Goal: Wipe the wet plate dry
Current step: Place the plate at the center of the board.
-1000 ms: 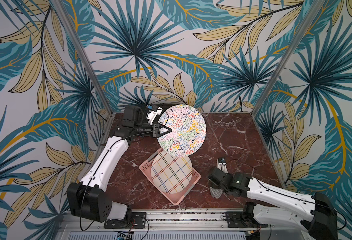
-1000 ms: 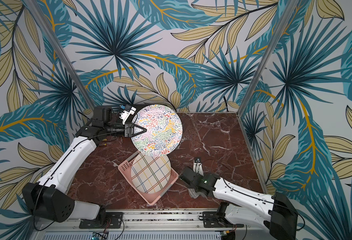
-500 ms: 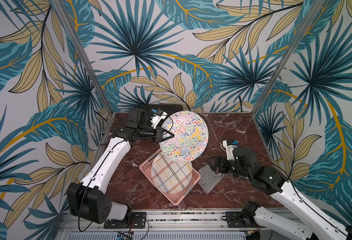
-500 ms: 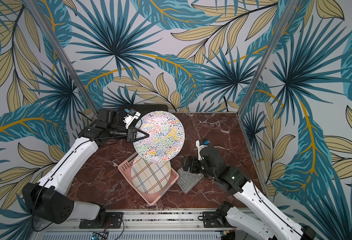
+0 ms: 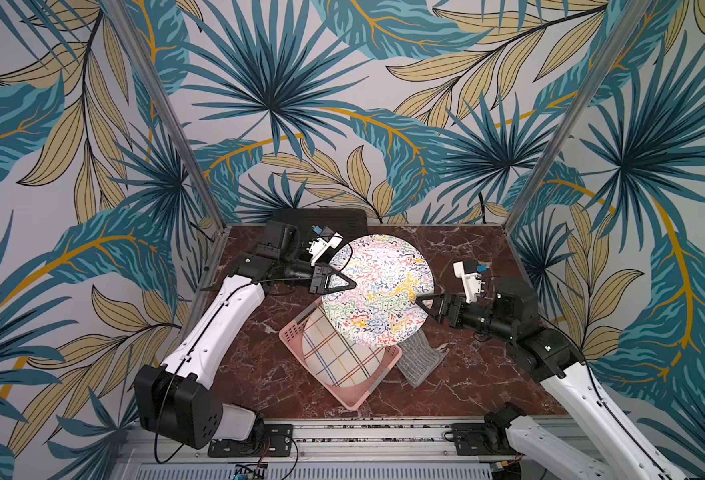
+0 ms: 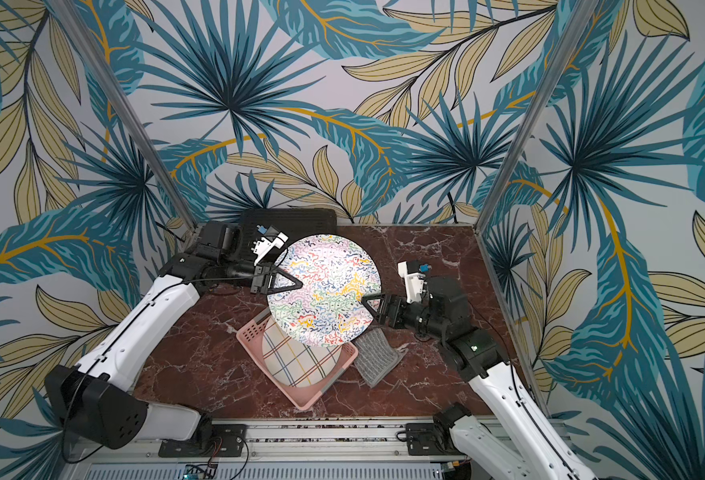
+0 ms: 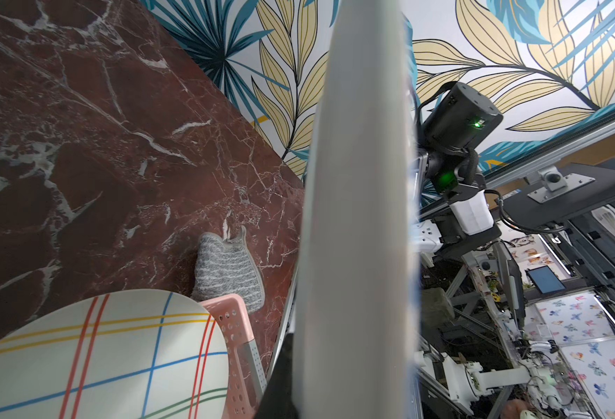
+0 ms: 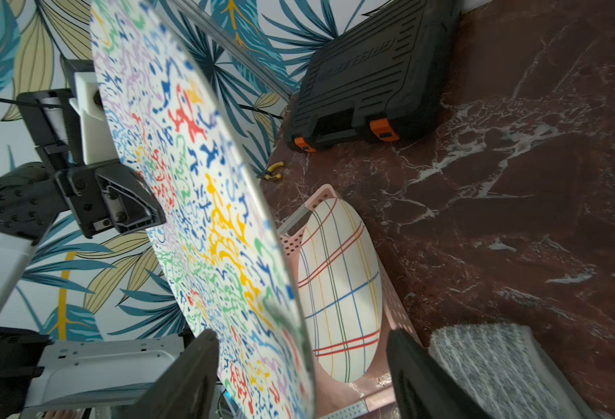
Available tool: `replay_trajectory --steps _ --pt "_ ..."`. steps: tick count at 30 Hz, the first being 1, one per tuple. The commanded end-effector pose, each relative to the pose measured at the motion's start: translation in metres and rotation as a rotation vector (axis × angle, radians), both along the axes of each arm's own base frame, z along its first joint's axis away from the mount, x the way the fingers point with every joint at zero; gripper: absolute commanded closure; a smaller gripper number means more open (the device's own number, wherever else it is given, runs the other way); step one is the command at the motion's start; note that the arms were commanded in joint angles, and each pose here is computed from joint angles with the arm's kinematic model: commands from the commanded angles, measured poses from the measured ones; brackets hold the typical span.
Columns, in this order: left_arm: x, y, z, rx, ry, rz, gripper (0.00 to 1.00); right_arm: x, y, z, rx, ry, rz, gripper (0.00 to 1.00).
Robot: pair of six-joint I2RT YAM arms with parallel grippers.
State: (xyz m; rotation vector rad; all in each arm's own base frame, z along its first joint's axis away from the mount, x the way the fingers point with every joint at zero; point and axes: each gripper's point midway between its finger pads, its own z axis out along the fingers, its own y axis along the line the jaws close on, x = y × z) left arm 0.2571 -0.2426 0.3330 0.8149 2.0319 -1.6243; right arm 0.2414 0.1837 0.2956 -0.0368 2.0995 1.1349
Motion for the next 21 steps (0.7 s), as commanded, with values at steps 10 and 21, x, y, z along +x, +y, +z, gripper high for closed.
replay_trajectory --steps 10,21 --pt "-0.017 -0.003 0.034 -0.111 -0.028 -0.084 0.88 0.001 0.018 0.043 0.199 -0.173 0.099 0.95" --pt "0.044 0.040 0.035 0.083 -0.223 0.265 0.00 0.064 -0.049 0.039 0.252 -0.053 -0.271 1.00"
